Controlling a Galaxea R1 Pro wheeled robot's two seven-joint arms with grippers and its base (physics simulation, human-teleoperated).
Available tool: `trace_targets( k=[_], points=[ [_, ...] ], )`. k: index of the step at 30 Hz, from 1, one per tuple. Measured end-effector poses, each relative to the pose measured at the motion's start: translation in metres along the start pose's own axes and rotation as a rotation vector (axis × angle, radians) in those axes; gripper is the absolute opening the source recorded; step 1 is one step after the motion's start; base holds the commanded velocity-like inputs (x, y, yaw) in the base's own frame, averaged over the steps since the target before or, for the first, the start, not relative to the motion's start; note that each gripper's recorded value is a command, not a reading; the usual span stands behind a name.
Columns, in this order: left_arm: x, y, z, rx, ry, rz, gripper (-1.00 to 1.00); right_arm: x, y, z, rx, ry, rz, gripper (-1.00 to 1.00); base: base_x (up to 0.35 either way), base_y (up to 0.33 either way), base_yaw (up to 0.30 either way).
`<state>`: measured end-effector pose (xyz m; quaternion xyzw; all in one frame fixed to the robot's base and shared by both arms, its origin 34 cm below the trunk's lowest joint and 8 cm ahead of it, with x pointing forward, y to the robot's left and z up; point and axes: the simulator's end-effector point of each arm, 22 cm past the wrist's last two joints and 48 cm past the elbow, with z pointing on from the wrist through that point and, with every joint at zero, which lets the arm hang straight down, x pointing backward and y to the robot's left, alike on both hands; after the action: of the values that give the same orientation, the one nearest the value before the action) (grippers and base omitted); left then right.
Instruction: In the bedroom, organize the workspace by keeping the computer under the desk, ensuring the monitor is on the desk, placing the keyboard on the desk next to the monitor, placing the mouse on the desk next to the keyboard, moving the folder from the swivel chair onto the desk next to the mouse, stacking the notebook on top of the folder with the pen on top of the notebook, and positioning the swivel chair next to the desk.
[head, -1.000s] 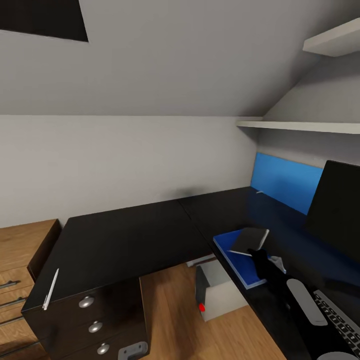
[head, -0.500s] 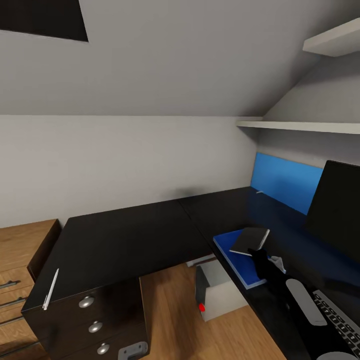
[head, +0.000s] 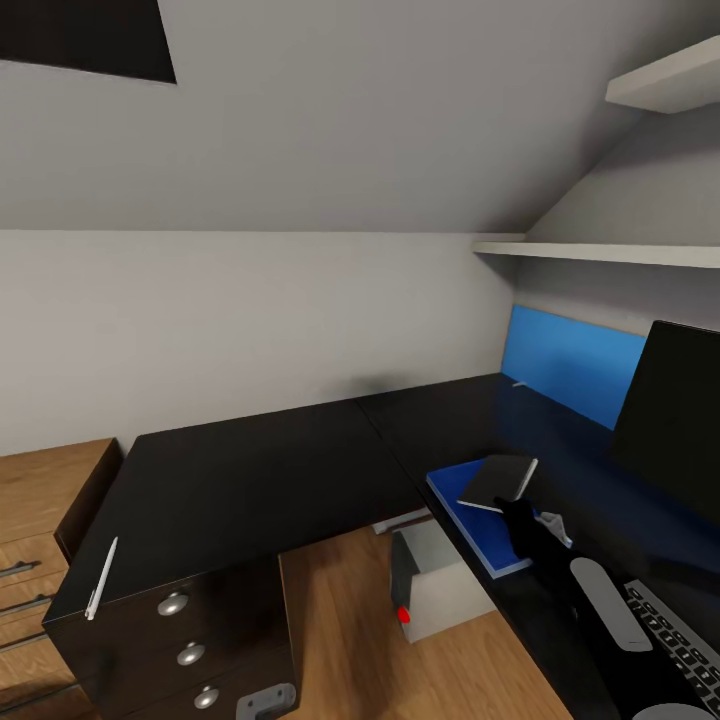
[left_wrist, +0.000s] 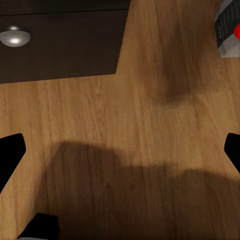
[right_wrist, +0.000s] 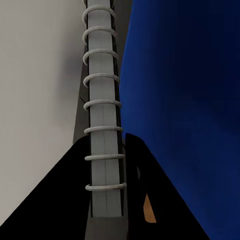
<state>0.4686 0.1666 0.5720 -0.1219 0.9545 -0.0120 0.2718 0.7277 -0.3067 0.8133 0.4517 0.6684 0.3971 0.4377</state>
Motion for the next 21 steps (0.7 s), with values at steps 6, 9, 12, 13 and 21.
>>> trace_targets(
  k=[6, 9, 12, 13, 21],
  points=[
    [0.002, 0.0, 0.0, -0.001, 0.003, 0.001, 1.0, 0.001, 0.0, 0.0, 0.0, 0.002, -0.003, -1.0, 0.0, 0.0, 0.0],
    [0.002, 0.0, 0.001, -0.001, 0.005, 0.001, 1.0, 0.001, 0.0, 0.0, 0.001, 0.002, -0.003, -1.0, 0.0, 0.0, 0.0],
    [0.003, 0.0, 0.001, -0.001, 0.005, 0.001, 1.0, 0.002, 0.0, 0.0, 0.001, 0.004, -0.005, -1.0, 0.0, 0.0, 0.0],
    [0.003, 0.0, 0.001, -0.002, 0.005, 0.001, 1.0, 0.004, 0.0, 0.001, 0.001, 0.008, -0.007, -1.0, 0.0, 0.0, 0.0],
    [0.003, 0.0, 0.001, -0.002, 0.005, 0.001, 1.0, 0.02, 0.001, 0.003, 0.002, 0.041, -0.034, -1.0, 0.0, 0.0, 0.0]
  ],
)
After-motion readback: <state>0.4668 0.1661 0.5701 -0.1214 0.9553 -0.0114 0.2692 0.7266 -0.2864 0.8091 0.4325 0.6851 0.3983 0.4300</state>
